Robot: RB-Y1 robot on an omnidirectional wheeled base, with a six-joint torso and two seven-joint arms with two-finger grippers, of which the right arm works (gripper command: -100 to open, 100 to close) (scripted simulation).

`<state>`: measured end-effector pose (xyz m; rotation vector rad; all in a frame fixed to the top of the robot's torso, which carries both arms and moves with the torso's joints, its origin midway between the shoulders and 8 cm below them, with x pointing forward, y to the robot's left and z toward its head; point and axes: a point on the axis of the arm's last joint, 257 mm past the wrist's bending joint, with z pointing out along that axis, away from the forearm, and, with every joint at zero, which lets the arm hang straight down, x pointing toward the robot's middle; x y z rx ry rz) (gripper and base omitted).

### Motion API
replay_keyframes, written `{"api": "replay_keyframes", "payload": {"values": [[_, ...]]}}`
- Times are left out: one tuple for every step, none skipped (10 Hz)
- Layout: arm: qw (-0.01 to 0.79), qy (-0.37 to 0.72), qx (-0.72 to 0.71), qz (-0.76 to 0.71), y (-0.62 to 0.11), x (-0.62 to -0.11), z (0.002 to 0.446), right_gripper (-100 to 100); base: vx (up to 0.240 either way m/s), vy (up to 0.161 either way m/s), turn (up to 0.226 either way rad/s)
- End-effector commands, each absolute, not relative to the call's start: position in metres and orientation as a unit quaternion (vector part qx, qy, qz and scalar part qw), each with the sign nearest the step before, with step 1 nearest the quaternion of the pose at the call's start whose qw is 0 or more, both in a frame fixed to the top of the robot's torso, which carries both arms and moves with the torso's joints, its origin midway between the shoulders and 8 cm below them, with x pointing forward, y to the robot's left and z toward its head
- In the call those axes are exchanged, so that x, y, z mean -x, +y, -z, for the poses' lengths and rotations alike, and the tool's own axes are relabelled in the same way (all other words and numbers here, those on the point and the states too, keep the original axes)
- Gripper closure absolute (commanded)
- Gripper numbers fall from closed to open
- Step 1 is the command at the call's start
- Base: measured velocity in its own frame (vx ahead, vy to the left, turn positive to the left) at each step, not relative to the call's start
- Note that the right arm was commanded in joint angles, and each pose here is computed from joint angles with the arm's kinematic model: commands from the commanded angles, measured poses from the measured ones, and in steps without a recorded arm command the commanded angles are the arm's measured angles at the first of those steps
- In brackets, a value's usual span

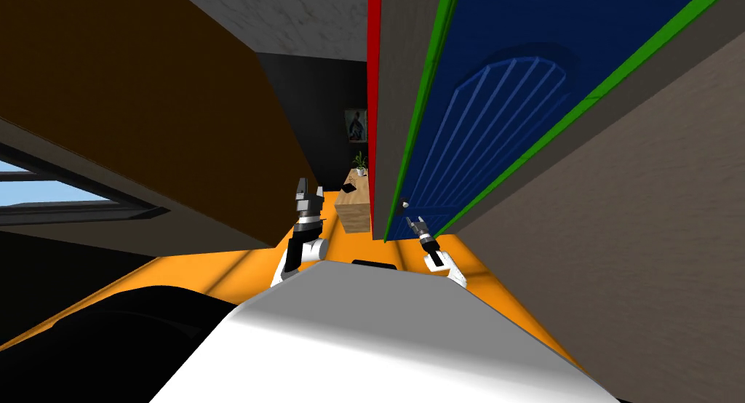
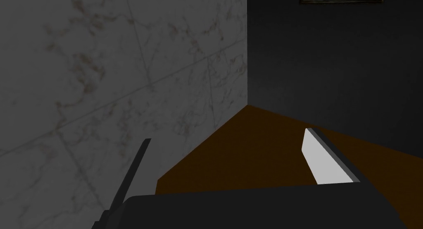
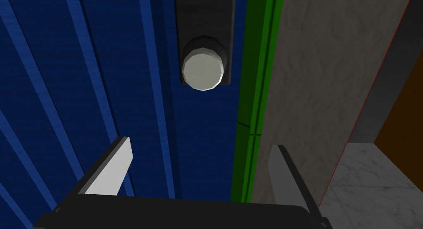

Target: Pull the door open

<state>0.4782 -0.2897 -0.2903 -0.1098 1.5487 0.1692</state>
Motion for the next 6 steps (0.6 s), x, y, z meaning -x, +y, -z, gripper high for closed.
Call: {"api": "replay_keyframes", "payload": {"values": [[0.711,0.699,0.043,-0.068,-0.300,-0.481,0.292,-100,0.157,0.033,0.172],[0.711,0.700,0.036,-0.061,-0.312,-0.483,0.293,-100,0.163,0.050,0.139],[0.711,0.700,0.029,-0.053,-0.324,-0.484,0.294,-100,0.186,0.056,0.201],[0.712,0.701,0.021,-0.046,-0.335,-0.486,0.295,-100,0.218,0.048,0.238],[0.712,0.701,0.014,-0.039,-0.346,-0.487,0.295,-100,0.229,0.026,0.218],[0.712,0.701,0.007,-0.033,-0.356,-0.487,0.296,-100,0.204,0.015,0.180]]}}
